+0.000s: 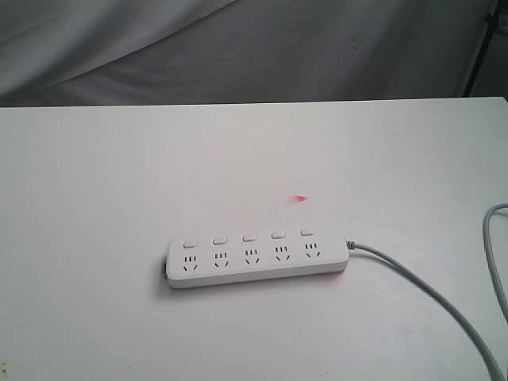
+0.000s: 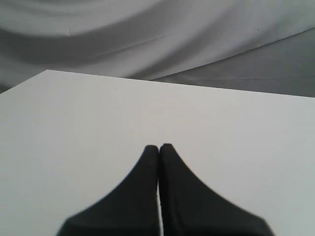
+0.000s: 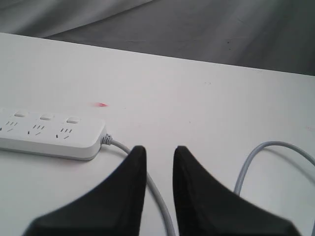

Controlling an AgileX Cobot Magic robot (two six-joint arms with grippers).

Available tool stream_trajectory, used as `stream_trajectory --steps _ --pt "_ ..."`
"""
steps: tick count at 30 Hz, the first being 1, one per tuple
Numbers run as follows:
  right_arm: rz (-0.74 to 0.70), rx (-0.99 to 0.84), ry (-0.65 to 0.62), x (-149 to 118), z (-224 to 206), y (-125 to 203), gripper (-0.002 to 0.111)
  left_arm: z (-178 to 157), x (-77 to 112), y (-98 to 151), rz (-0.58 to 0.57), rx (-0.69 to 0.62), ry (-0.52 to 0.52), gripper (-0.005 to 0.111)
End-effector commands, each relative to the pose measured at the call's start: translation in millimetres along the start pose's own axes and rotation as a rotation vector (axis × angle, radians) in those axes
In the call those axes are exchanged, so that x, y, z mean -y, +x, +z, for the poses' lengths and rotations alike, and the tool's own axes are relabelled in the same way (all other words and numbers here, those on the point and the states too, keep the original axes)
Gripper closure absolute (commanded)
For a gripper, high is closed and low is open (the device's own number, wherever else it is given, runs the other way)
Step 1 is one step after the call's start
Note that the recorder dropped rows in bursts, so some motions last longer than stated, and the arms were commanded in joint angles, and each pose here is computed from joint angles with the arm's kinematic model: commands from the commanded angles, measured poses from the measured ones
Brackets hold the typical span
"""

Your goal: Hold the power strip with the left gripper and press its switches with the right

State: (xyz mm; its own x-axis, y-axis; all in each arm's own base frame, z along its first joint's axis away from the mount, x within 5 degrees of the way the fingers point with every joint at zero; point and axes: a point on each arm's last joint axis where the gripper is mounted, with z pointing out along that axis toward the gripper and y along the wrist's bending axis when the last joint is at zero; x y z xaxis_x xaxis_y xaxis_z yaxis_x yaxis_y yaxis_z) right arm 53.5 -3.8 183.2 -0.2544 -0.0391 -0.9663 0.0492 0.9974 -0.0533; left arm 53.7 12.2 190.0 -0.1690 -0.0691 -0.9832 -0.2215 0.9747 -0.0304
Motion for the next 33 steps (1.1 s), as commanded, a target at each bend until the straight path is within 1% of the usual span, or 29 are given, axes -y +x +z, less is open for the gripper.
stream_trajectory --steps 1,18,22,30,33 --pt "0.004 0.001 -0.002 -0.2 0.1 0.8 0.089 0.1 -0.1 0.9 -0.004 0.003 -0.002 0.107" --pt "0.004 0.001 -0.002 -0.2 0.1 0.8 0.089 0.1 -0.1 0.9 -0.004 0.003 -0.002 0.107" --pt "0.004 0.001 -0.002 -0.2 0.1 0.8 0.089 0.1 -1.5 0.8 0.05 0.004 -0.017 0.107" --pt "0.004 0.001 -0.002 -0.2 0.1 0.8 0.089 0.1 -1.5 1.1 0.052 0.0 -0.017 0.107" --pt "0.004 0.001 -0.002 -0.2 0.1 0.8 0.089 0.1 -0.8 0.9 0.023 0.002 -0.009 0.107"
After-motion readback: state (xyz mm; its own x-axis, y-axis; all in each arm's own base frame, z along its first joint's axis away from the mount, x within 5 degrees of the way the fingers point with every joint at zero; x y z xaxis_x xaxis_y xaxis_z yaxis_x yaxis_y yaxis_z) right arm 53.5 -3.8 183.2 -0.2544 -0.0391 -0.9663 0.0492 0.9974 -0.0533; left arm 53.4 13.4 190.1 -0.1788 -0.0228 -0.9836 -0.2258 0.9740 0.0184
